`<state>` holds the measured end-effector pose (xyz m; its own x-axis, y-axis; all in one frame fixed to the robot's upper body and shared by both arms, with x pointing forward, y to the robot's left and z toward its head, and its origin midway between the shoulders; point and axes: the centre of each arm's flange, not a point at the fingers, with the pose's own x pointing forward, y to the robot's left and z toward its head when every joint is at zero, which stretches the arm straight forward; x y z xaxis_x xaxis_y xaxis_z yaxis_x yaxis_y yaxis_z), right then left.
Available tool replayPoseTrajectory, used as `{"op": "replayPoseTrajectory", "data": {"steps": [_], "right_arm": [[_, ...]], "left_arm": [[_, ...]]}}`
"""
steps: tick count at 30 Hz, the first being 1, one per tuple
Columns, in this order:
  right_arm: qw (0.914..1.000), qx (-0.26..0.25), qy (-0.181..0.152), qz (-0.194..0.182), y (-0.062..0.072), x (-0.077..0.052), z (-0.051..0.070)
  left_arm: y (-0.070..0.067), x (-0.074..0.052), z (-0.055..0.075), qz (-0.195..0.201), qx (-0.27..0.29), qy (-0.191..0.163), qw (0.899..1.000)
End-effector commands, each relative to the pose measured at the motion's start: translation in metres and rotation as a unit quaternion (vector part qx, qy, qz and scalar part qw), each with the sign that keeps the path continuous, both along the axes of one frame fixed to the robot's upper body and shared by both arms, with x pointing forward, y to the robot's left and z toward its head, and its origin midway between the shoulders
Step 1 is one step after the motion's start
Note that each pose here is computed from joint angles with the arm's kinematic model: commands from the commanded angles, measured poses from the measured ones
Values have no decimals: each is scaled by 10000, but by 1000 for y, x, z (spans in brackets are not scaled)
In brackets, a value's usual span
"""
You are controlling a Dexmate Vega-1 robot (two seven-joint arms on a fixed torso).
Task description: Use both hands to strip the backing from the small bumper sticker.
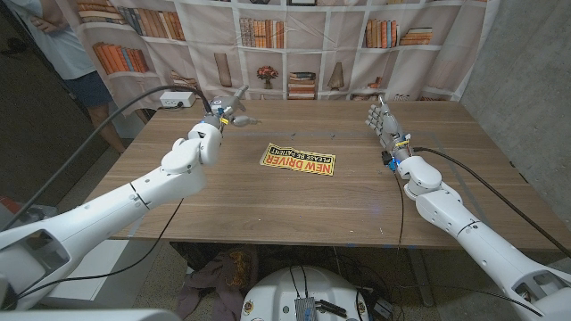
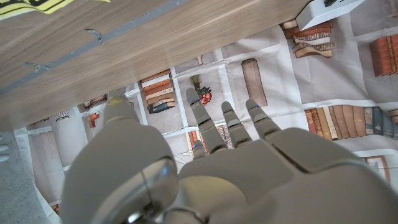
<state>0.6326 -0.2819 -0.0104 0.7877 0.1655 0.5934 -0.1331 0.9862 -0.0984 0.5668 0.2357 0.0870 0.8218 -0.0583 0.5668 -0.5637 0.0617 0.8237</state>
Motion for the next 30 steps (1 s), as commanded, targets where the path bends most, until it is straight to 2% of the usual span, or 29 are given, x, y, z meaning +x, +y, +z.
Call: {"op": "replayPoseTrajectory", "data": {"steps": [1, 3, 6, 10, 12, 14, 15, 17, 20, 24, 25, 30], "right_arm": [[9998, 37, 148, 97, 2, 5, -7], [9998, 29, 179, 97, 3, 5, -8], [9997, 42, 216, 121, 3, 7, -10], [9996, 57, 223, 151, 5, 8, -10], [9996, 61, 221, 176, 6, 9, -9], [9996, 79, 214, 179, 7, 10, -9], [9996, 86, 213, 190, 8, 10, -10], [9995, 101, 227, 192, 8, 11, -10], [9995, 98, 246, 186, 8, 11, -11], [9995, 111, 252, 179, 8, 11, -12], [9994, 116, 257, 179, 8, 10, -12], [9994, 142, 264, 190, 8, 11, -14]], "left_arm": [[-9, -6, -5, 319, 429, 56, 9986], [-10, -5, -6, 470, 556, 174, 9972], [-9, -6, -9, 424, 600, 32, 9973], [-10, -5, -12, 656, 772, 145, 9947], [-12, -1, -18, 799, 789, 302, 9932], [-14, 3, -26, 866, 598, 283, 9940], [-14, 4, -28, 809, 722, 290, 9937], [-18, 5, -31, 967, 739, 319, 9920], [-19, 8, -33, 1006, 691, 464, 9914], [-20, 11, -36, 855, 590, 702, 9921], [-20, 11, -39, 873, 542, 619, 9928], [-24, 12, -41, 809, 621, 683, 9924]]}}
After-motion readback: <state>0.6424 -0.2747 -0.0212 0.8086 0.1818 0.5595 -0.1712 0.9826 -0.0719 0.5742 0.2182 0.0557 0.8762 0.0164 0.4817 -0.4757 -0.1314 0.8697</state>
